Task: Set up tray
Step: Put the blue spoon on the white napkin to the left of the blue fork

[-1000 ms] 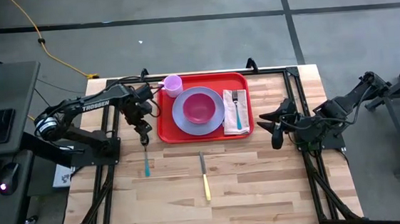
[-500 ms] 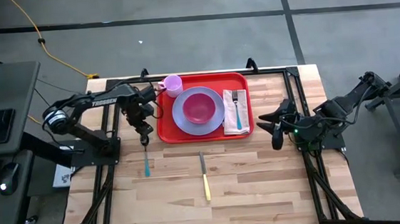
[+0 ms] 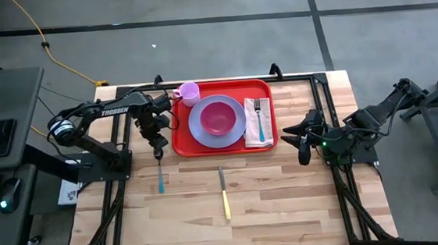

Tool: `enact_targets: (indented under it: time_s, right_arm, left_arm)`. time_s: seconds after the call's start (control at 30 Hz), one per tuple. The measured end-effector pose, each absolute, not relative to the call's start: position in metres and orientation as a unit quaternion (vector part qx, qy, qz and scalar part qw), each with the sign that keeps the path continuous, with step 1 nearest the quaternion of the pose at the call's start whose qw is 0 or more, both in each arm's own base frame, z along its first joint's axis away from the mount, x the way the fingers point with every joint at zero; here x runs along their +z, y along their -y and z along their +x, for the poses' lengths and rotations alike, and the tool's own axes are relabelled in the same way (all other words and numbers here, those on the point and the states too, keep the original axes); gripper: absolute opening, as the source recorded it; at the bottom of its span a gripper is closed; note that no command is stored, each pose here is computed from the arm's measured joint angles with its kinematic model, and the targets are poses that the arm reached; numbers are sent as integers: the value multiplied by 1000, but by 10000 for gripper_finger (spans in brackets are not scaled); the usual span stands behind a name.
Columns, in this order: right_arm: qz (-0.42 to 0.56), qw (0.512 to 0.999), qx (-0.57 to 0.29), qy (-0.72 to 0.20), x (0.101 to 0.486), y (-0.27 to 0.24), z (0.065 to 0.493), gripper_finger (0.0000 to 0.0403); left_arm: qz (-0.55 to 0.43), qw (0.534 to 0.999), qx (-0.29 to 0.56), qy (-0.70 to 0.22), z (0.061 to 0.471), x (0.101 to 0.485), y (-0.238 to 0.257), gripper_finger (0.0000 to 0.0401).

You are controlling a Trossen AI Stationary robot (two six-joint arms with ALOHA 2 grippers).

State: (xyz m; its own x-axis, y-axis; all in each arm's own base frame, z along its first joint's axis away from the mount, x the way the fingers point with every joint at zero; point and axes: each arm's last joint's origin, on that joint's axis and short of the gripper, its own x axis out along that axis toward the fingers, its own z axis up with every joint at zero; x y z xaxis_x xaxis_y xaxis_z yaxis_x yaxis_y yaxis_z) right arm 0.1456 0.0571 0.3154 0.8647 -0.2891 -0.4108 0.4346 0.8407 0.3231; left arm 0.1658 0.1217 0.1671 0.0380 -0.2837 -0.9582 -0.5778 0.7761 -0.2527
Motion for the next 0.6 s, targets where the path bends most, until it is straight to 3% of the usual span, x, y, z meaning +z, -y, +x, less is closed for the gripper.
enact_targets:
  time_s: [0.37, 0.6]
  right_arm:
    - [208, 943, -190, -177, 315, -57, 146, 134]
    - [208, 943, -189, -177, 315, -57, 146, 134]
  left_arm:
    - [-313, 647, 115, -686, 166, 166, -122, 220]
    - [-323, 622, 110, -705, 170, 153, -125, 220]
